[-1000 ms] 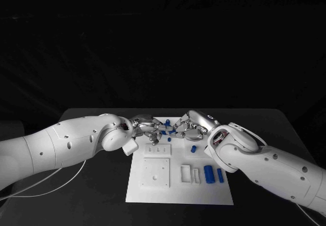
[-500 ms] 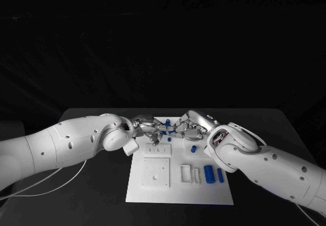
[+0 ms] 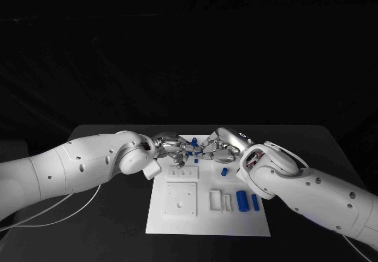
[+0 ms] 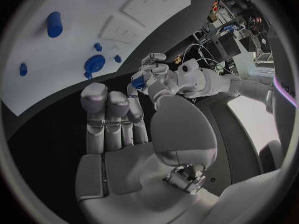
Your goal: Assemble the parts on the task board
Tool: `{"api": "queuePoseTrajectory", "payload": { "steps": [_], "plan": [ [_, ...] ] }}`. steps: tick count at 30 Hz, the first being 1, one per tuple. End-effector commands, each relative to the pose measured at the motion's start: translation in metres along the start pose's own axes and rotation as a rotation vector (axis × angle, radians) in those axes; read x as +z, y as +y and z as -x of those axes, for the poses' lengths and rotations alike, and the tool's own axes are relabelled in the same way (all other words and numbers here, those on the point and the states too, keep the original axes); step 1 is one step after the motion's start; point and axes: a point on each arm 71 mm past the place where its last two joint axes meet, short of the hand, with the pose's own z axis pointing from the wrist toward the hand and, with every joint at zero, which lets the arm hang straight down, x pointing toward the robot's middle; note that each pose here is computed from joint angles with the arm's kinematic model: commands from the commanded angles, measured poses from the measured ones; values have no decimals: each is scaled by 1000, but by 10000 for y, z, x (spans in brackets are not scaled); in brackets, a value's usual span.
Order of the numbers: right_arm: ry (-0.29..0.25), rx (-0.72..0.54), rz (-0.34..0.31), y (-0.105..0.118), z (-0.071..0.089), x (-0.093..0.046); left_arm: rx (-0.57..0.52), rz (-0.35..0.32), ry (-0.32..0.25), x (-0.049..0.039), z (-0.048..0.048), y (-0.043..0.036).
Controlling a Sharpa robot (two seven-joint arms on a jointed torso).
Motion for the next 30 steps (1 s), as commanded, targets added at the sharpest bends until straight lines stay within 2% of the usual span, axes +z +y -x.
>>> {"api": "queuePoseTrajectory", "payload": {
  "steps": [1,10,13,15,20,25,30],
  "plan": [
    [17,-7,5,5,-8,0,-14,-12,-12,4,10,-10],
    [-1,9,-10,-30,10,-4,-83,-3,-48,14,2,-13],
    [-29,78,-16,-62,50,-27,-76,17,-74,14,1,-4],
    [-40,167,-33,-114,93,-52,-64,37,-93,10,6,9],
    [-75,289,-33,-233,285,-95,6,82,-146,-15,37,43],
    [-123,328,-19,-345,544,-138,151,116,-200,-45,65,58],
    [-196,363,-43,-517,838,-152,295,144,-244,-63,63,53]
  ]
}}
